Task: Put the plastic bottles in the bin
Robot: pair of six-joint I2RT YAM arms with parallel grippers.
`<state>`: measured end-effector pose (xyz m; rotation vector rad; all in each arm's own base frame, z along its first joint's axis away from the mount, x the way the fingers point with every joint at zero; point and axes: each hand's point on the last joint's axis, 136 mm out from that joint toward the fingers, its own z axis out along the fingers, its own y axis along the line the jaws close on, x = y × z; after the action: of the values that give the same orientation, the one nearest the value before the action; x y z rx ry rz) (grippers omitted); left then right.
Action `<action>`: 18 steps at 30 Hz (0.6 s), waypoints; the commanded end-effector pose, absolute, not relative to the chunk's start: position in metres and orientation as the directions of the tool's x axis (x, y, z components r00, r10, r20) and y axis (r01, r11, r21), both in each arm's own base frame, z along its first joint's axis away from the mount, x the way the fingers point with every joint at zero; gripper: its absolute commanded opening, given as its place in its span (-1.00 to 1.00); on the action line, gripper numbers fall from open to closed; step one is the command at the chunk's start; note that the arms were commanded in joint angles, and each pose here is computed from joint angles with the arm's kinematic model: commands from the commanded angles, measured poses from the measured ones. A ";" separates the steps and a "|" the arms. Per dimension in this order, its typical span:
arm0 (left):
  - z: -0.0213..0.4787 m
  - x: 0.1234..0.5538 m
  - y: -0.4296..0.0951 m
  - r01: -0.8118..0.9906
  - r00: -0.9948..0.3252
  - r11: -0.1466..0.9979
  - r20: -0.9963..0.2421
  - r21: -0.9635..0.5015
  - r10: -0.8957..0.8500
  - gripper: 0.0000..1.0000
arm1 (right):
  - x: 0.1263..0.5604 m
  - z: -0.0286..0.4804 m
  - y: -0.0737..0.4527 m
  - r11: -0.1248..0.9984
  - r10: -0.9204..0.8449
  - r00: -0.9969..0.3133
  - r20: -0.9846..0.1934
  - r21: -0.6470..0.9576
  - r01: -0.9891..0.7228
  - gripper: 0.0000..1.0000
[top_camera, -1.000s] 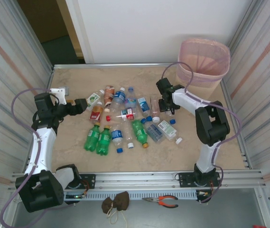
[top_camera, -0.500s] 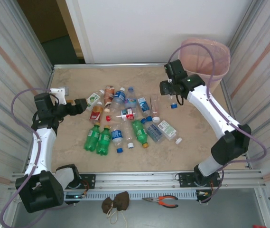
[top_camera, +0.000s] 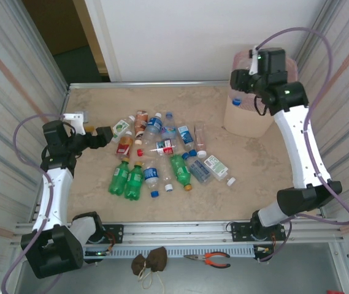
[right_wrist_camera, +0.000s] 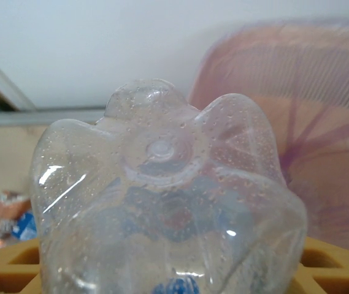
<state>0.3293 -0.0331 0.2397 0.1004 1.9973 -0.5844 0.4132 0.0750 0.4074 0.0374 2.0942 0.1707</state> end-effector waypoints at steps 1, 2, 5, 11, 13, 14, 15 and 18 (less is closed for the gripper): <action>0.245 0.327 -0.032 0.322 -0.465 0.877 -0.867 -0.356 -0.181 0.91 | 0.421 0.444 0.064 0.976 0.164 -0.427 -0.890 0.208 -0.059 0.14; 0.246 0.328 -0.032 0.323 -0.462 0.878 -0.869 -0.352 -0.179 0.91 | 0.424 0.449 0.057 0.976 0.174 -0.416 -0.893 0.214 -0.051 0.13; 0.245 0.328 -0.031 0.320 -0.463 0.880 -0.868 -0.351 -0.178 0.91 | 0.431 0.464 0.041 0.973 0.203 -0.376 -0.904 0.228 -0.025 0.06; 0.243 0.328 -0.030 0.313 -0.469 0.882 -0.865 -0.352 -0.179 0.91 | 0.452 0.466 0.009 0.969 0.241 -0.356 -0.903 0.244 0.037 -0.03; 0.242 0.328 -0.030 0.311 -0.472 0.883 -0.864 -0.352 -0.178 0.91 | 0.461 0.455 0.001 0.967 0.251 -0.380 -0.890 0.248 0.059 -0.04; 0.242 0.328 -0.029 0.309 -0.472 0.884 -0.864 -0.351 -0.178 0.91 | 0.468 0.445 -0.003 0.966 0.255 -0.402 -0.879 0.247 0.074 -0.05; 0.242 0.329 -0.029 0.307 -0.472 0.885 -0.863 -0.350 -0.178 0.91 | 0.473 0.437 -0.005 0.966 0.257 -0.420 -0.870 0.246 0.082 -0.05; 0.240 0.329 -0.029 0.303 -0.476 0.886 -0.861 -0.350 -0.178 0.91 | 0.487 0.410 -0.011 0.965 0.259 -0.489 -0.833 0.238 0.105 -0.05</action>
<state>0.3293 -0.0328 0.2391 0.0988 1.9987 -0.5829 0.4782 -0.0102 0.4320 0.2392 2.0088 0.1680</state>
